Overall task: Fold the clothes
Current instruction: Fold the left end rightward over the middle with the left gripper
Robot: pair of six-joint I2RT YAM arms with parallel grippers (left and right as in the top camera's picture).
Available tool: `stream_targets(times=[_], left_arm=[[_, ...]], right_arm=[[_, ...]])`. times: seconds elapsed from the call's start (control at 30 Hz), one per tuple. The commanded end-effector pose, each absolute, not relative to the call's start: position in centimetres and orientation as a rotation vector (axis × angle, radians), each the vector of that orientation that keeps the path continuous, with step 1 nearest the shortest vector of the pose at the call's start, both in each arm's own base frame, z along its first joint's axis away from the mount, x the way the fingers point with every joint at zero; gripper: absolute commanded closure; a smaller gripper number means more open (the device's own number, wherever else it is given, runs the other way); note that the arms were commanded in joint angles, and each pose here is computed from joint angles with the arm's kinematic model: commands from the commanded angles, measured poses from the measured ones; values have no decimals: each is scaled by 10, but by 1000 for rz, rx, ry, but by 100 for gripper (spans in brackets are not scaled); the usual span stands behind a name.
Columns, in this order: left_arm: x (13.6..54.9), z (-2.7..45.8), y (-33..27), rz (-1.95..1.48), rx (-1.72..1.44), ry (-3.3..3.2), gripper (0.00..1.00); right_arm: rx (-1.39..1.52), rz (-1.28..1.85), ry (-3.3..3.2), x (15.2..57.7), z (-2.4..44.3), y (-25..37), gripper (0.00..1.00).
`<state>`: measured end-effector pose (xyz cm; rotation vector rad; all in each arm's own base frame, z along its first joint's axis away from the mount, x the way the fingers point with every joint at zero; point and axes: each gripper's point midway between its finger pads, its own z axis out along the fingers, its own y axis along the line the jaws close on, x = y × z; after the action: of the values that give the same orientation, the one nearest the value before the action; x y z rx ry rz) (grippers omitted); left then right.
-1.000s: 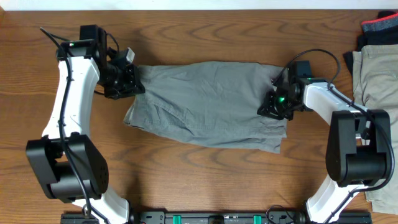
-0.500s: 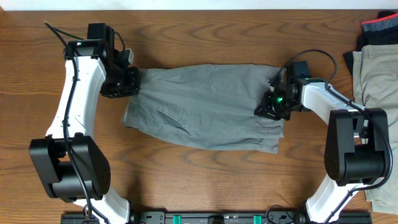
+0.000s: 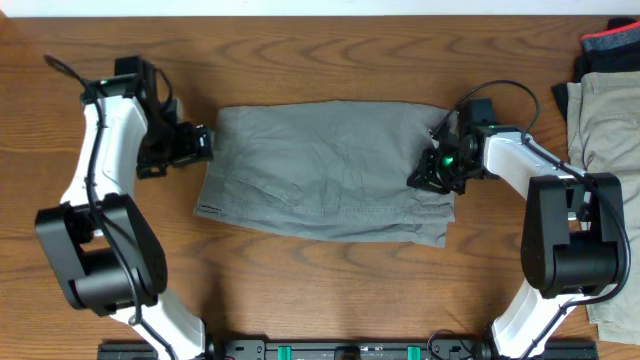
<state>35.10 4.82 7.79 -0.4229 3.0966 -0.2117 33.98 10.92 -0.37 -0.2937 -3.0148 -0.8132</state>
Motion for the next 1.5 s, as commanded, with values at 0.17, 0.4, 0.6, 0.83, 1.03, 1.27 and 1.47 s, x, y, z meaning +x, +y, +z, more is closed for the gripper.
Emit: stream_targets(times=[0.17, 0.4, 0.6, 0.83, 1.03, 1.27, 1.47], left_arm=[[336, 14, 40, -597, -549, 3200, 3], [344, -7, 7, -974, -511, 3139, 13], [345, -9, -7, -1141, -473, 3088, 29], [342, -15, -12, -1183, -458, 3059, 51], [343, -13, -15, -1233, -471, 3027, 81], [339, 20, 7, -1190, -556, 3030, 94], [339, 79, 46, -901, -545, 3015, 94]], right_arm=[[-336, -573, -2964, 313, -41, 91, 84], [-336, -573, -2963, 312, -41, 91, 84], [-336, -573, -2967, 313, -42, 90, 84], [-337, -544, -2978, 314, -43, 87, 85], [-337, -537, -2978, 314, -43, 87, 85], [-338, -531, -2966, 311, -43, 86, 86], [-274, -567, -2945, 304, -40, 91, 90]])
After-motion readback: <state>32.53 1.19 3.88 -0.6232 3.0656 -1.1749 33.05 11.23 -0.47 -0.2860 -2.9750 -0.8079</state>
